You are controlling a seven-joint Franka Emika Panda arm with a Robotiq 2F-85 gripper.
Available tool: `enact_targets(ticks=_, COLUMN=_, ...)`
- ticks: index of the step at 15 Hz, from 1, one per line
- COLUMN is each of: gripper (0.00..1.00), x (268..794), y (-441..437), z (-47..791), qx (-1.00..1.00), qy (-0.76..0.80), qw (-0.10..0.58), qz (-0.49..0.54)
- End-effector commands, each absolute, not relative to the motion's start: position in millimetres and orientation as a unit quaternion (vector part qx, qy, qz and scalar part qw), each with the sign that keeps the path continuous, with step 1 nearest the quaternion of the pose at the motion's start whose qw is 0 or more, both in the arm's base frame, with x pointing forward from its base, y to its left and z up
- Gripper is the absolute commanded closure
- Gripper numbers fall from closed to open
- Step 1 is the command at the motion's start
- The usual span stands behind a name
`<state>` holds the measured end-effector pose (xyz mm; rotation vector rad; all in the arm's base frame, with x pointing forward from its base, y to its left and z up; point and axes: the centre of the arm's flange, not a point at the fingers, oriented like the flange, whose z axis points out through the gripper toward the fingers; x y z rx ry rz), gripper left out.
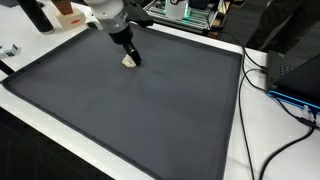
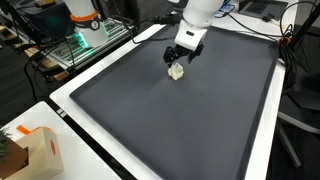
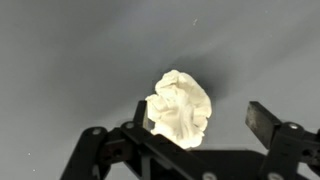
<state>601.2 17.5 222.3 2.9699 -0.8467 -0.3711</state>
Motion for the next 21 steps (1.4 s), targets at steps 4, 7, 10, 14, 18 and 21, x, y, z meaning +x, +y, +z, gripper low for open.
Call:
enact_targets(ticks=4, gripper=0.0, x=582, y=28, z=288, qx=0.972, qy=-0.225, qw=0.006, qz=-0.065)
enact_targets(ticks=7, gripper=0.0, x=575, y=12, z=319, qx=0.98, qy=-0.196, qw=-0.021, qz=-0.025)
enact_targets(ticks=10, gripper=0.0, x=566, y=-13, z=342, qx=0.98, qy=-0.184, qw=-0.07, qz=0.029)
enact_targets(ticks=14, gripper=0.0, x=552, y=-51, z=346, qx=0.967, qy=-0.177, qw=-0.167, qz=0.074)
enact_targets(ticks=18, gripper=0.0, x=536, y=-83, z=331, qx=0.947, qy=-0.182, qw=-0.255, qz=0.076)
enact_targets(ticks=21, gripper=0.0, x=526, y=-102, z=310, qx=0.932, qy=-0.191, qw=-0.304, qz=0.047)
